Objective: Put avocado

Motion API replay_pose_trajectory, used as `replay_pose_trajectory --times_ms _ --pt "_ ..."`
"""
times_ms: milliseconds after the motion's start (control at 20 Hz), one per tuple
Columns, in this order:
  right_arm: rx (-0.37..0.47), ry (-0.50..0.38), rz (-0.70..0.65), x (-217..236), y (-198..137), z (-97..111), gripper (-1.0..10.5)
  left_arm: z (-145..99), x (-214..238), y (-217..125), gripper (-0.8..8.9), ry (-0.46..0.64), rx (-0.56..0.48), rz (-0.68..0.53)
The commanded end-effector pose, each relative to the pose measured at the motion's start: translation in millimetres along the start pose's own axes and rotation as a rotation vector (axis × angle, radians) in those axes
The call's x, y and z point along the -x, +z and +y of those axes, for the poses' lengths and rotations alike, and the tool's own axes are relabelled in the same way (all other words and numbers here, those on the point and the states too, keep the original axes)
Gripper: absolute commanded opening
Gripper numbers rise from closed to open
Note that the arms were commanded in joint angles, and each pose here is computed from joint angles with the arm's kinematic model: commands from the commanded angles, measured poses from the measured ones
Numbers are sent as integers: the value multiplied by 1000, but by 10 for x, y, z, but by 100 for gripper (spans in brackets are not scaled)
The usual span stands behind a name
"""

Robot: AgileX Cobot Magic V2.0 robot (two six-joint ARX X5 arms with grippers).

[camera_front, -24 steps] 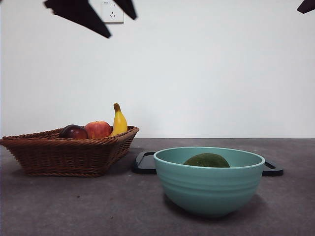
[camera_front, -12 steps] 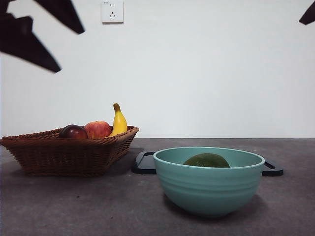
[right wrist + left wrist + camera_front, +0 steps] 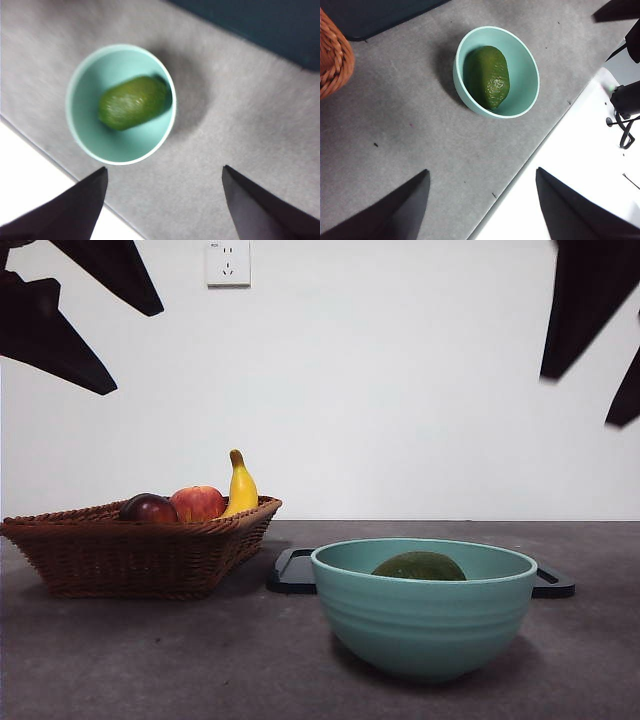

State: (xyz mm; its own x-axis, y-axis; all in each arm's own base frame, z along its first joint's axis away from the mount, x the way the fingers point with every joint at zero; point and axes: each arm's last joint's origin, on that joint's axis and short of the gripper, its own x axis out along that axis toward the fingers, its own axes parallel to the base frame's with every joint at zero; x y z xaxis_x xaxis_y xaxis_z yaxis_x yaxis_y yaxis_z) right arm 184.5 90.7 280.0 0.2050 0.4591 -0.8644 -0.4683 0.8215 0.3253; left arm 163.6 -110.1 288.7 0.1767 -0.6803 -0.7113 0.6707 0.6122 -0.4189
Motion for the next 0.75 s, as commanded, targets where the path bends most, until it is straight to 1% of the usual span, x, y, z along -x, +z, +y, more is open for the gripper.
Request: replay_pose_trajectory --times_ms 50,150,250,400,650,750 --pt "26 -6 28 -166 129 26 355 -21 7 28 342 -10 -31 -9" --pt "46 -23 44 -341 216 31 342 -21 7 28 342 -10 -31 -9" --pt "58 -50 60 -511 287 25 304 -21 7 28 342 -9 -31 -9" --pt "68 -80 84 -731 359 -2 290 -21 7 28 342 -9 -35 -9" --pt "75 -78 125 -1024 419 -31 254 -20 7 29 342 -9 -35 -9" --pt "74 -79 137 -1102 430 -53 185 -20 7 29 342 -9 -35 -9"
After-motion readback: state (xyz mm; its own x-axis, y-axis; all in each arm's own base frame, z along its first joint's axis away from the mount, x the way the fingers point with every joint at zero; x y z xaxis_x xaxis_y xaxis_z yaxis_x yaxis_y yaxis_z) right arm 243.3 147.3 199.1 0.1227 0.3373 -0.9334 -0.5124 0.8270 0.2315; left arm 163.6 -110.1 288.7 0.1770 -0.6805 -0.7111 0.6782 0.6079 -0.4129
